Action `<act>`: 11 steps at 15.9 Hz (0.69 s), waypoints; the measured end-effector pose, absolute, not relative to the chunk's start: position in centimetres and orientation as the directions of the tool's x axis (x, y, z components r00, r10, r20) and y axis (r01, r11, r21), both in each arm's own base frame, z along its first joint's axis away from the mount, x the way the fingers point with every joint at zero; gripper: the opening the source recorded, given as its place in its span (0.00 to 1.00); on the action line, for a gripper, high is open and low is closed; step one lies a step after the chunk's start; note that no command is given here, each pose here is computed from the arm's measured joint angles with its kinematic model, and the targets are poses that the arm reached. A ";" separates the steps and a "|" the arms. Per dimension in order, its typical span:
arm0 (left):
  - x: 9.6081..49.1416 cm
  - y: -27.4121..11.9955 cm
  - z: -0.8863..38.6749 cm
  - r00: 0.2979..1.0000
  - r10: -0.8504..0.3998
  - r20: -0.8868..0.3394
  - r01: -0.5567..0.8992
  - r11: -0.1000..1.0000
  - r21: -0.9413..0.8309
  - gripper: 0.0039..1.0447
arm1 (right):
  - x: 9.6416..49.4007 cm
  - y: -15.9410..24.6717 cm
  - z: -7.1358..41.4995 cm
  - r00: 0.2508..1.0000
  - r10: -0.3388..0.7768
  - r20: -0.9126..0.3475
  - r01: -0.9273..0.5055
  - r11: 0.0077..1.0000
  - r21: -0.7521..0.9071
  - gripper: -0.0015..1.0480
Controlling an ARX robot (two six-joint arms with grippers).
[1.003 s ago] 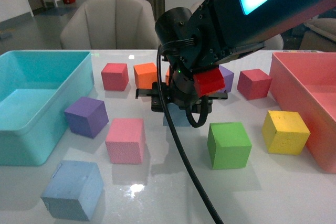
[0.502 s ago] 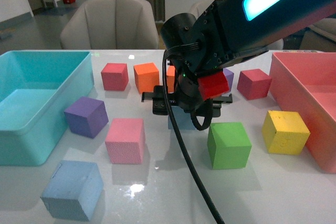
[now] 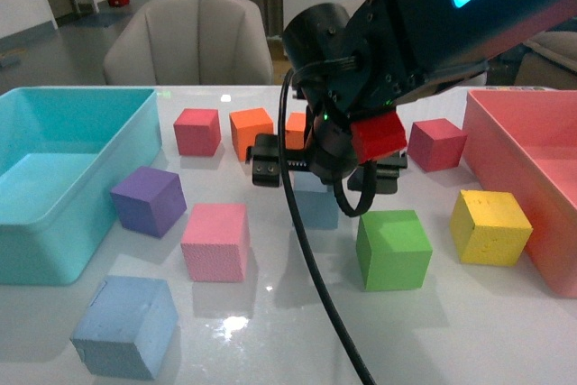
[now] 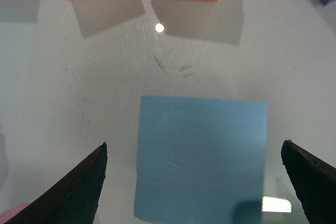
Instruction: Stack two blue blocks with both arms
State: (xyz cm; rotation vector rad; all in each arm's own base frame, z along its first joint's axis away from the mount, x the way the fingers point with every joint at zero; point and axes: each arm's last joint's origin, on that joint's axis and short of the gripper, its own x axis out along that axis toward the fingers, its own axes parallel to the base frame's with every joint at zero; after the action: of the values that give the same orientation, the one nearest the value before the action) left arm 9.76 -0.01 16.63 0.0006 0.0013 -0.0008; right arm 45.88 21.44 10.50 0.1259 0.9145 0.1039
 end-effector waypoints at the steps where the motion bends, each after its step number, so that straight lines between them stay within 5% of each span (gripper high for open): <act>1: 9.8 0.0 16.6 1.000 -0.001 -0.001 0.001 1.000 0.000 0.94 | 45.7 20.9 12.2 0.638 0.157 -0.754 -0.035 0.984 0.175 0.94; 4: 9.8 0.0 16.6 1.000 -0.001 -0.002 0.001 1.000 0.000 0.94 | 44.1 19.2 15.6 0.711 0.191 -0.677 -0.039 0.972 0.233 0.94; 6: 9.8 0.0 16.6 1.000 -0.001 -0.001 0.001 1.000 0.001 0.94 | 38.9 16.7 19.9 0.822 0.237 -0.518 -0.081 0.949 0.306 0.94; 11: 9.8 0.0 16.6 1.000 -0.001 -0.001 0.001 1.000 0.001 0.94 | 29.2 12.1 24.2 0.936 0.201 -0.288 -0.105 0.942 0.318 0.94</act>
State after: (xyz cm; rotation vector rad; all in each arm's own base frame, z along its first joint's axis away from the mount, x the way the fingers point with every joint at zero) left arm 9.76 -0.01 16.63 0.0006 0.0013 -0.0008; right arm 29.23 12.14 24.19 0.3036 0.3232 0.1591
